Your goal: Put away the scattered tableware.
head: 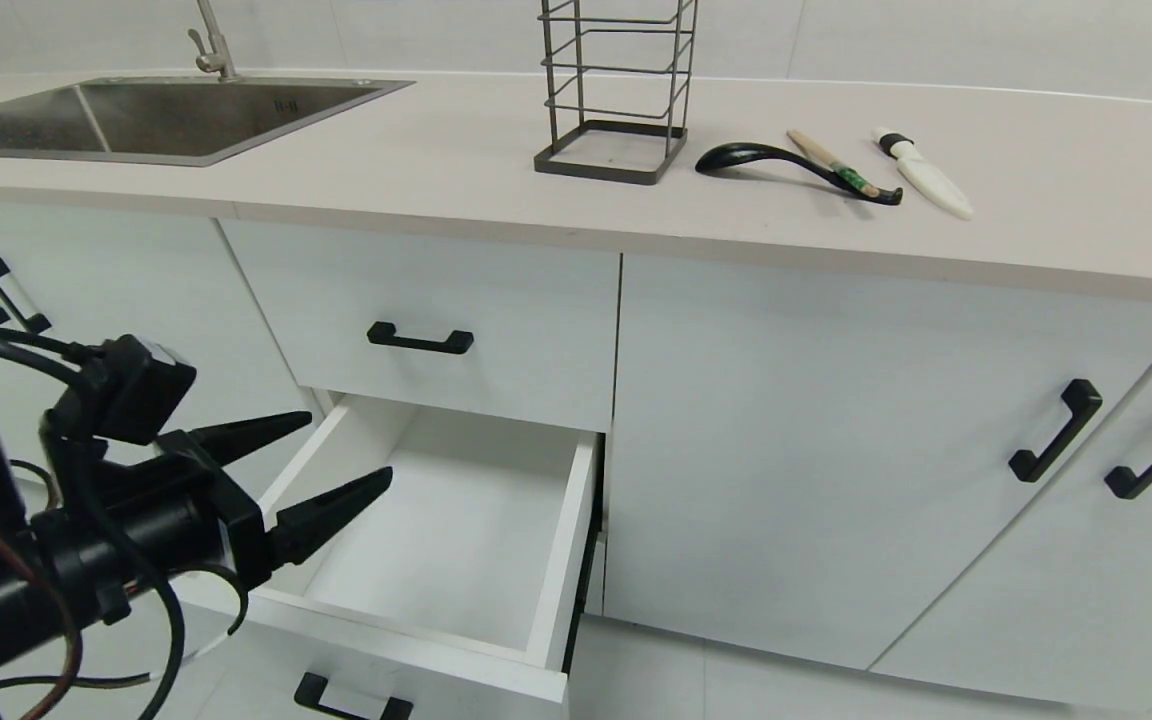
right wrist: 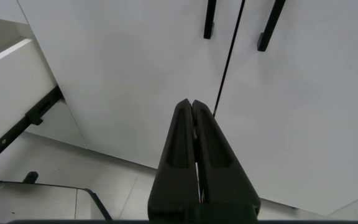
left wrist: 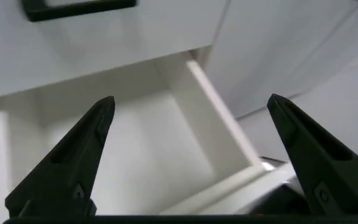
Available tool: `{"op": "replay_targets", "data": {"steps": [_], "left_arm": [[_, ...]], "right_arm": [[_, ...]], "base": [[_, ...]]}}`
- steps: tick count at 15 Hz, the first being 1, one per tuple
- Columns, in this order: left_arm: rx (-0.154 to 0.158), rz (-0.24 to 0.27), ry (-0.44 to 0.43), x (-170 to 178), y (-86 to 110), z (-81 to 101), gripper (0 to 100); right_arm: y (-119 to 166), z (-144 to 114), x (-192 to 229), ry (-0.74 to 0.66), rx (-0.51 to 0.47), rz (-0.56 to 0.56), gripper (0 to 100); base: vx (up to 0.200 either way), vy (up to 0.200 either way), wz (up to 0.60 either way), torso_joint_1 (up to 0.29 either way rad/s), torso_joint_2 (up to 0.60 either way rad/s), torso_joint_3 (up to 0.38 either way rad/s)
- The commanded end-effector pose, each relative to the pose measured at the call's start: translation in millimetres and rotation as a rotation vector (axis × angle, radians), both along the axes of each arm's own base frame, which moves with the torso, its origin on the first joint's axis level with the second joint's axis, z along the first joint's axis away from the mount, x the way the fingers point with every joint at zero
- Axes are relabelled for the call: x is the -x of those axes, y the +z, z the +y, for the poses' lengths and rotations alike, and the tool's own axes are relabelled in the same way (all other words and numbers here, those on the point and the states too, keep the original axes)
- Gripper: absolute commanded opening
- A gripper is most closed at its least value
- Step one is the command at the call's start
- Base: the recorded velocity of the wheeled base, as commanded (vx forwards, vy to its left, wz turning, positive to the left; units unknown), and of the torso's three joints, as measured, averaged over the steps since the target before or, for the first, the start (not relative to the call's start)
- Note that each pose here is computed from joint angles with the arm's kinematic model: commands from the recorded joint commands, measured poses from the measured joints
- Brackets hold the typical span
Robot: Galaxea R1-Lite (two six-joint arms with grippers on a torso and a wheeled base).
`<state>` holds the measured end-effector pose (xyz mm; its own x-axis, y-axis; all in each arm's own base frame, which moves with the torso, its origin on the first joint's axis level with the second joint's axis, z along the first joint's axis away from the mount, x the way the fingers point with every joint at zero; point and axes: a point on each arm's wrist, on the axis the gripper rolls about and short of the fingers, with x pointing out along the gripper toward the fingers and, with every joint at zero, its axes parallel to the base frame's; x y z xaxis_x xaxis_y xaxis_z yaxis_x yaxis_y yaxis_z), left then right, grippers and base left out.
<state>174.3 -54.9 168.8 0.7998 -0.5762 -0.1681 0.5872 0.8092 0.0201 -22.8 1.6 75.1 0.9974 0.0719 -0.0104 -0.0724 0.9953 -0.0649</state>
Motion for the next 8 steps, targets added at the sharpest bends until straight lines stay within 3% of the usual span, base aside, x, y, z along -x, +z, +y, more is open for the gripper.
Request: {"op": "replay_targets", "data": {"steps": [1,2,3,5,6,8], "left_arm": [[-0.006,-0.149,0.142,9.6,16.3,24.1,100],[-0.003,-0.217,0.187,16.2,25.5,31.8,100],[0.015,-0.359,0.238,37.1,44.4,40.7,100],[0.04,-0.496,0.269,78.7,55.5,45.9,100],[0.037,-0.516,0.277,97.0,47.2,46.8,100],[0.03,-0.51,0.295,128.4,18.5,48.0,100]], "right_arm": [[0.0,0.0,0.0,0.0,0.0,0.0,0],[0.0,0.0,0.0,0.0,0.0,0.0,0],[0.0,0.0,0.0,0.0,0.0,0.0,0],[0.0,0.0,0.0,0.0,0.0,0.0,0],[0.0,0.0,0.0,0.0,0.0,0.0,0],[0.0,0.0,0.0,0.002,0.0,0.0,0]], "base": [[0.0,0.0,0.0,0.0,0.0,0.0],[0.0,0.0,0.0,0.0,0.0,0.0],[0.0,0.0,0.0,0.0,0.0,0.0],[0.0,0.0,0.0,0.0,0.0,0.0],[0.0,0.0,0.0,0.0,0.0,0.0],[0.0,0.0,0.0,0.0,0.0,0.0]]}}
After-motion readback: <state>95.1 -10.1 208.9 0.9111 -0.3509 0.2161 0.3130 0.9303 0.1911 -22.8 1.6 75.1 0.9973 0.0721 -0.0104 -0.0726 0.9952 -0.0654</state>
